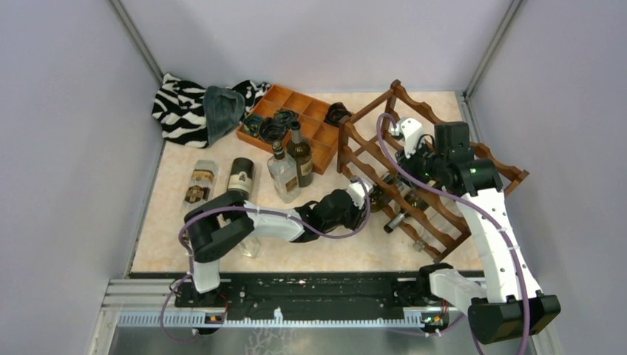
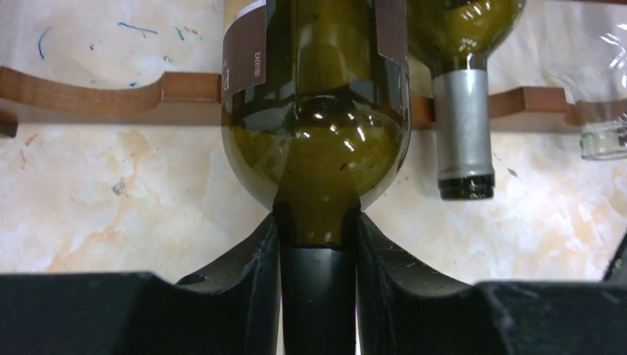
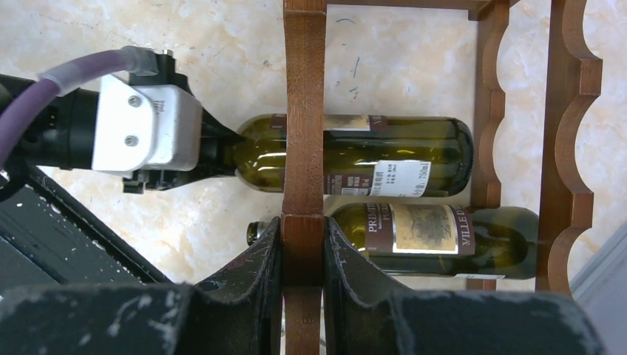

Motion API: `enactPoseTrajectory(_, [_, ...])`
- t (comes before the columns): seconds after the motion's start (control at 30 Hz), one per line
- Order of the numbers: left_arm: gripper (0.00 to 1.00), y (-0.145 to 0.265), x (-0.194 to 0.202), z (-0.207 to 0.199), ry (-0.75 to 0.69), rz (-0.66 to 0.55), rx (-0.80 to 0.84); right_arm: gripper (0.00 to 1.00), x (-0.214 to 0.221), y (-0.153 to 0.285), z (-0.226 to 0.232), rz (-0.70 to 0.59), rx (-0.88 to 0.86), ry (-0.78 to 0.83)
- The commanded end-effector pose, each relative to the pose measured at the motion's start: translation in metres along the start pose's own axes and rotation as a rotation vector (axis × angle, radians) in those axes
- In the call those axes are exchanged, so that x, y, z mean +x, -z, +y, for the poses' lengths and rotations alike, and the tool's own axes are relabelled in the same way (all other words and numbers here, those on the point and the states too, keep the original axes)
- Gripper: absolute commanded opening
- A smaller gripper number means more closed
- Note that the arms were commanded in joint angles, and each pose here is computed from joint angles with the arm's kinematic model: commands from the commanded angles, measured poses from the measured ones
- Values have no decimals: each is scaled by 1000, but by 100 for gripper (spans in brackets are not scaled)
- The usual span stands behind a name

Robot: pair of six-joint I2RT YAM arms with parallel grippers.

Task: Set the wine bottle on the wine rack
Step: Place the wine bottle in the wine rack.

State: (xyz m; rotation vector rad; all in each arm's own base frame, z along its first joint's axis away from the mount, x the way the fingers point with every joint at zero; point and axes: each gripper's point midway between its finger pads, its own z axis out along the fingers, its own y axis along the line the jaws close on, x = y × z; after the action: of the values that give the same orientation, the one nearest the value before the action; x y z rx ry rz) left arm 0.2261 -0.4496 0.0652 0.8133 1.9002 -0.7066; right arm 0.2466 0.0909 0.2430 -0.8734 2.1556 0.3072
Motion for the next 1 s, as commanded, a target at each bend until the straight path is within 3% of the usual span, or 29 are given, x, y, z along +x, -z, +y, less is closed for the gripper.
enactPoseTrajectory(0.0, [0,-15,-79,-12,5,-251,6,0,-35,14,20,-165,-84,34])
enactPoseTrajectory(0.97, [0,-59,-86,3,52,-179,-47,0,-39,18,22,-184,-87,37])
